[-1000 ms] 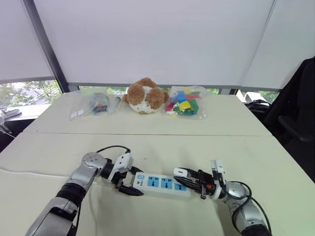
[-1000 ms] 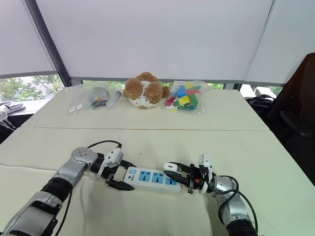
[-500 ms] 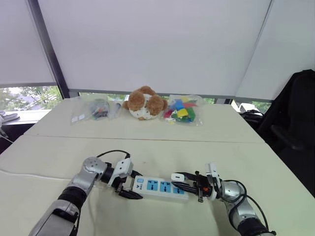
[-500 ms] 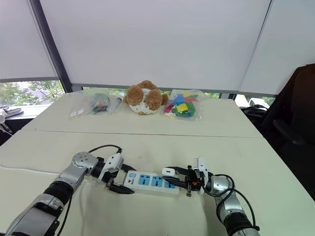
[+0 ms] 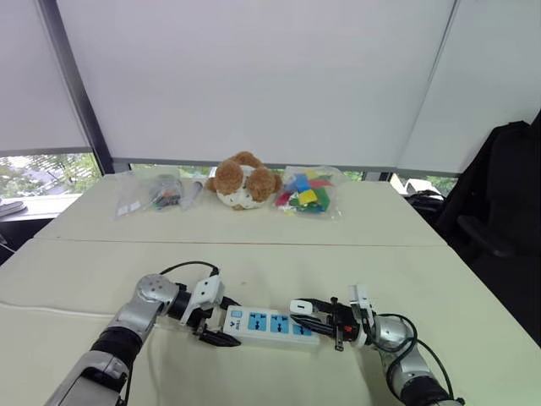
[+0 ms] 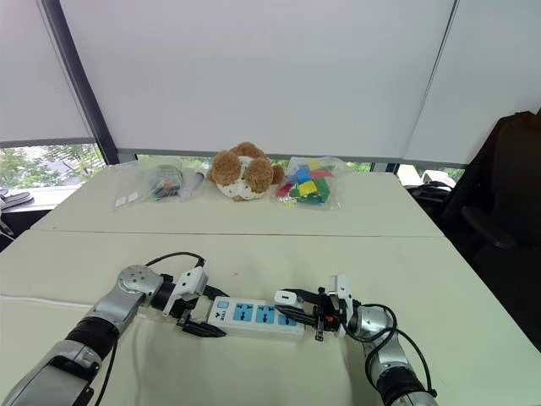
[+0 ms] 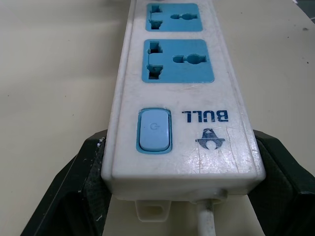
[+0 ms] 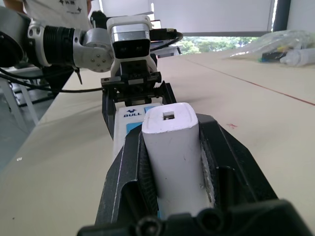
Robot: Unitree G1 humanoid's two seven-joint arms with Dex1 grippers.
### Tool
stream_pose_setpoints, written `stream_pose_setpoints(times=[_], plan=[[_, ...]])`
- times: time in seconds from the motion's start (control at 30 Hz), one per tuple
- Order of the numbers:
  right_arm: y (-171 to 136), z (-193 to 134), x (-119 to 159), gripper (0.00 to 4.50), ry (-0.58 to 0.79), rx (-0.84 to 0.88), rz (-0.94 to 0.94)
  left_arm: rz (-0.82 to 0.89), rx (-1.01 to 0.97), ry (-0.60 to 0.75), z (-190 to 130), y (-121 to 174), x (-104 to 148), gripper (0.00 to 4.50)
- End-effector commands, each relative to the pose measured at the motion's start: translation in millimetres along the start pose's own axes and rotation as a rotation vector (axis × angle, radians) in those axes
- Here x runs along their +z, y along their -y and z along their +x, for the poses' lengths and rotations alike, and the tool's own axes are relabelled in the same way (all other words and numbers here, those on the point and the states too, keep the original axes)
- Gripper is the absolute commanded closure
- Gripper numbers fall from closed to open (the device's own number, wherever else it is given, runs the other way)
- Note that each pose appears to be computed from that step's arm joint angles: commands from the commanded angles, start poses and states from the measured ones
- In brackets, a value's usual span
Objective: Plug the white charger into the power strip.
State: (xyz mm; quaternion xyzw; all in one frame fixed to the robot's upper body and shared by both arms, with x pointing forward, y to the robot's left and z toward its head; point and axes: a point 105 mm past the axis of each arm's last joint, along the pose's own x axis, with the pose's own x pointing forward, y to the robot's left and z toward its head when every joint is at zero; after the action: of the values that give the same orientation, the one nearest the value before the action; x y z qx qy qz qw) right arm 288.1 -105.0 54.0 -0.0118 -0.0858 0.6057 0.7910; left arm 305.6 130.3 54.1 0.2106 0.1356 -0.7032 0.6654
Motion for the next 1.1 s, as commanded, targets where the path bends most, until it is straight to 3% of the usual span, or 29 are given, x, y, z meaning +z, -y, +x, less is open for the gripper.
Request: stream_pose_setpoints(times=[0.03, 0.23, 0.57, 0.77, 1.1], plan=[[-18.0, -31.4, -42.1, 3.72, -0.164, -0.062, 0.222, 0.074, -0.053, -0.038, -4.2, 1.9, 6.1, 1.45], [-18.9, -15.7, -1.5, 3.72, -0.092, 0.022, 0.141, 0.085, -0.047, -0.031, 2.2, -2.5, 7.1, 1.45], [-29.0, -16.4, -4.8, 3.72, -0.137, 0.054, 0.113, 0.099, -0.044, -0.015, 7.8, -6.0, 9.0, 1.45], [-25.0, -12.9, 5.4, 0.72, -0.1, 0.025, 0.057, 0.094, -0.042, -0.019, 7.1, -5.4, 7.0, 1.45], [-2.4, -0.5, 56.4, 0.72, -0.01, -0.026, -0.054, 0.083, -0.029, -0.026, 9.6, -7.9, 3.8, 1.45]])
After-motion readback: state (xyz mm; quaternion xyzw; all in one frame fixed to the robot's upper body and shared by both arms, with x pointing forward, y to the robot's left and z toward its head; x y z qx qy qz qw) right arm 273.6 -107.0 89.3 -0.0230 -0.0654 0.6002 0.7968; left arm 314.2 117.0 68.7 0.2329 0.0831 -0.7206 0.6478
